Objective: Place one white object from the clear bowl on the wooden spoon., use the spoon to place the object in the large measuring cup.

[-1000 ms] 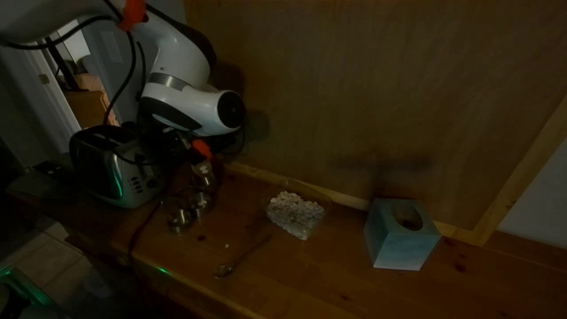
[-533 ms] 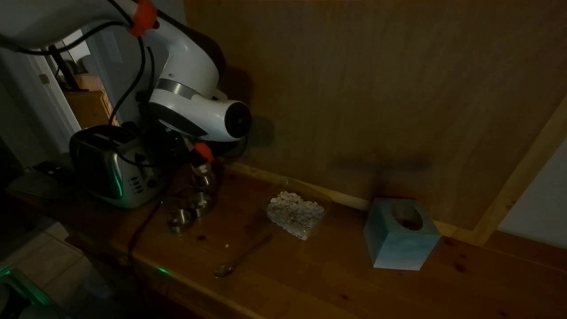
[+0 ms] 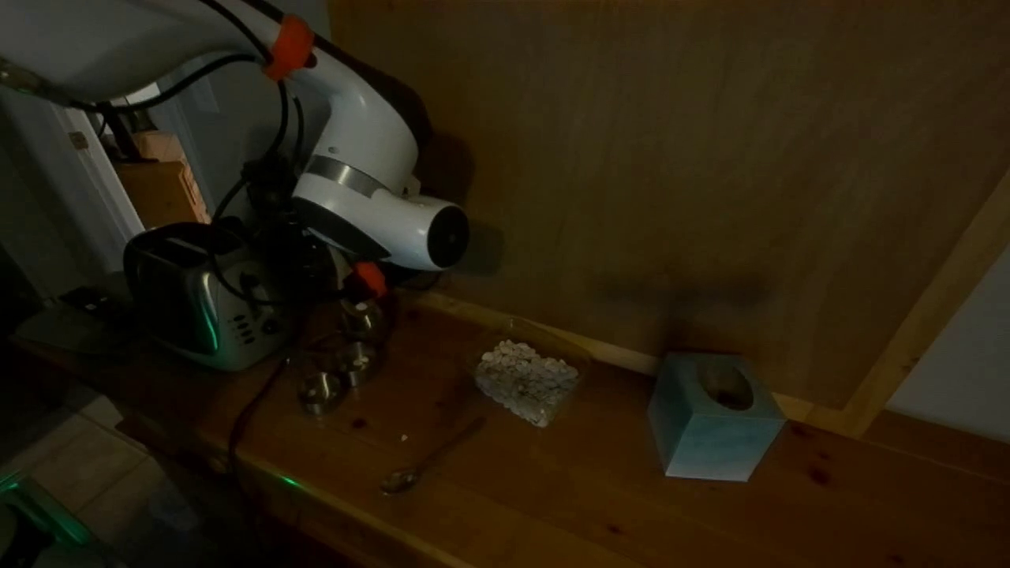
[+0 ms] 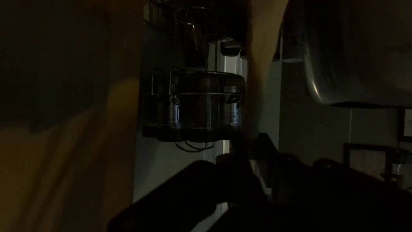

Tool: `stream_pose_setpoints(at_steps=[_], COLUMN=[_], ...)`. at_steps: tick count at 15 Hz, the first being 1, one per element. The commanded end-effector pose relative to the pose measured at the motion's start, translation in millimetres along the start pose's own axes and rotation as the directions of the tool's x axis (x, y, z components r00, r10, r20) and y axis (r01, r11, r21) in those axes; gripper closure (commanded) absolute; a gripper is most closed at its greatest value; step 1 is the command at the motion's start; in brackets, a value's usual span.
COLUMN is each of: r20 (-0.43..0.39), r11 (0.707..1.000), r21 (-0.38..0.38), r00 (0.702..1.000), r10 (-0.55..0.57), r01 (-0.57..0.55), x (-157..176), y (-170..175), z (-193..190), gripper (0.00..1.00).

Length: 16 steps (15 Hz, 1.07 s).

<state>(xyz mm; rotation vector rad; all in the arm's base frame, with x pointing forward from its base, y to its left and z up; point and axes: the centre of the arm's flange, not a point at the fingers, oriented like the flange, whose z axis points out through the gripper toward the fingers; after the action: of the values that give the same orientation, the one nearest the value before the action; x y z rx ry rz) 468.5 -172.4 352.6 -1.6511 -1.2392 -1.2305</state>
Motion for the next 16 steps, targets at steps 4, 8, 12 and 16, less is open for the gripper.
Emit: stream_pose_setpoints(at_steps=[4,8,12,16], r20=[-0.099,-0.116,-0.169,-0.199], r11=[0.999,0.999,0.998,0.998], r21=[0.029,0.04,0.056,0.063], r00=[0.994,0.992,0.985,0.979], r10=[0.035,0.04,0.036,0.038], r01=[-0.032,-0.036,-0.026,-0.026], x=[-3.1,-5.3,-3.5,-4.3], y=[11.1,11.6,10.6,11.5], z=[-4.1,-6.9,-14.2,-18.6], gripper=[0.96,0.96,0.96,0.96])
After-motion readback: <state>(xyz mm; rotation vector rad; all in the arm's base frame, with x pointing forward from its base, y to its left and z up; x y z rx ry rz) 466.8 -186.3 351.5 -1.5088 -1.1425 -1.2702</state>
